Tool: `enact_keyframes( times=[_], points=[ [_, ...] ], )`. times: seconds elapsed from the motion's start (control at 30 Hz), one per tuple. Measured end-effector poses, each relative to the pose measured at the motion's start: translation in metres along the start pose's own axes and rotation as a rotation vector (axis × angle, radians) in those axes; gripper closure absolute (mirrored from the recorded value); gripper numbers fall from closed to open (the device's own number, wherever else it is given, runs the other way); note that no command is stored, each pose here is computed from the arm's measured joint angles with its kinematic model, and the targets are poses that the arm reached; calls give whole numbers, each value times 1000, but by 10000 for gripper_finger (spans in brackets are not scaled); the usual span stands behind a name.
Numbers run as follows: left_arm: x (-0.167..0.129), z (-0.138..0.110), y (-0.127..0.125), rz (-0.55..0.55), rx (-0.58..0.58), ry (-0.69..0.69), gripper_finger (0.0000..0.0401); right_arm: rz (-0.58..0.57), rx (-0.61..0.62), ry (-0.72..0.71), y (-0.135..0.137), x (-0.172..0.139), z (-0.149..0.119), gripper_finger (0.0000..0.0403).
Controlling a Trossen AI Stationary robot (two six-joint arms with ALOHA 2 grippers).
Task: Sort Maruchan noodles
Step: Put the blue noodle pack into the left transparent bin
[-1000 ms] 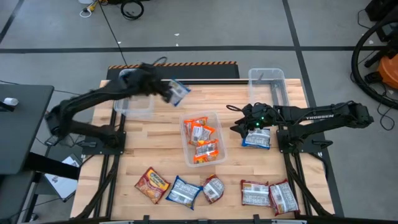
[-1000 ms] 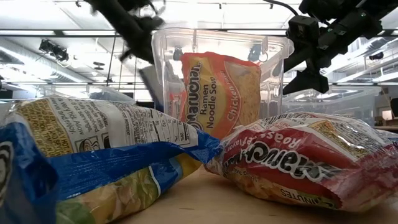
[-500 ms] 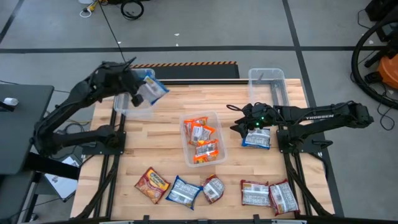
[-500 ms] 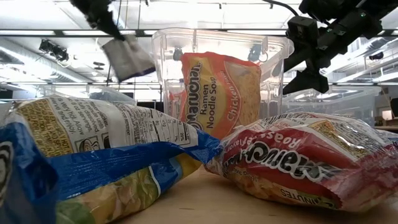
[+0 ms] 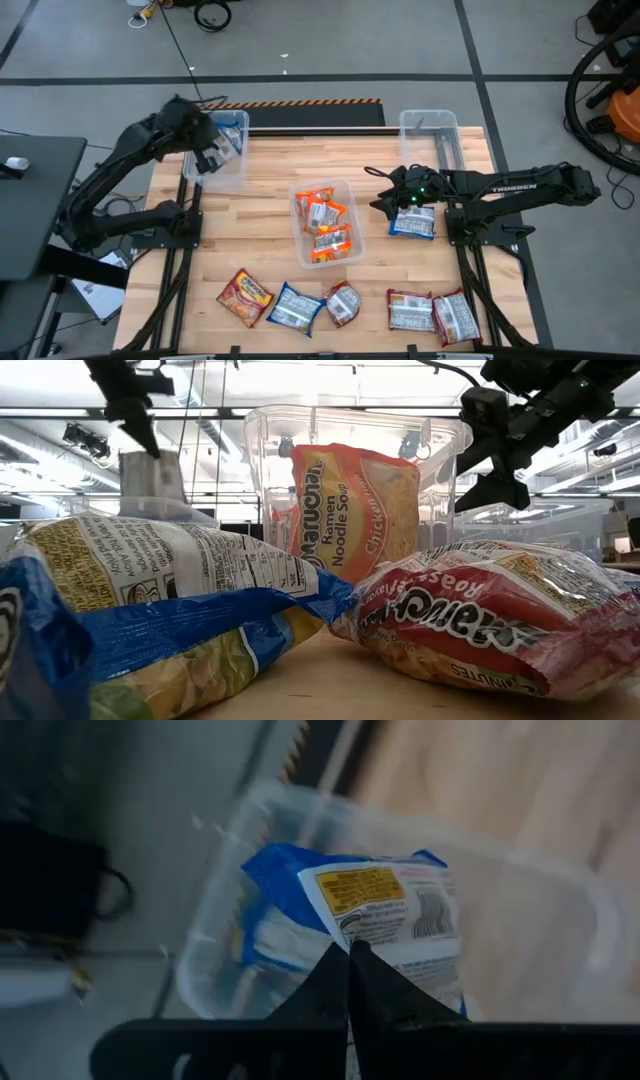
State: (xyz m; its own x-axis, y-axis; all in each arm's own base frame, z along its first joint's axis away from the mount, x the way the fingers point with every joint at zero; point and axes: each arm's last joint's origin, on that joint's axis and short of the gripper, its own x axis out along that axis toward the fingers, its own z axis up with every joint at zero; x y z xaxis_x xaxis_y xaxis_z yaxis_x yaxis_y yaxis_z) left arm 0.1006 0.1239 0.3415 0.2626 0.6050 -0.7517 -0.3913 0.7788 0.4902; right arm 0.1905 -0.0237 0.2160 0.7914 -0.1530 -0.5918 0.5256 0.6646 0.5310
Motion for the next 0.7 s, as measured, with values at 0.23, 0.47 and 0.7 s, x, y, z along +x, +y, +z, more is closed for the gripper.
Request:
enact_keyframes(
  times=[0.23,0.47,0.7],
  points=[
    [45,9,1,-46,15,220,399,-6,-6,-29,1,0,2,126],
    [94,27,-4,-49,83,330,399,-1,-5,-34,1,0,2,126],
    [136,32,-11,-47,170,457,398,19,-4,-49,3,0,3,126]
  ],
)
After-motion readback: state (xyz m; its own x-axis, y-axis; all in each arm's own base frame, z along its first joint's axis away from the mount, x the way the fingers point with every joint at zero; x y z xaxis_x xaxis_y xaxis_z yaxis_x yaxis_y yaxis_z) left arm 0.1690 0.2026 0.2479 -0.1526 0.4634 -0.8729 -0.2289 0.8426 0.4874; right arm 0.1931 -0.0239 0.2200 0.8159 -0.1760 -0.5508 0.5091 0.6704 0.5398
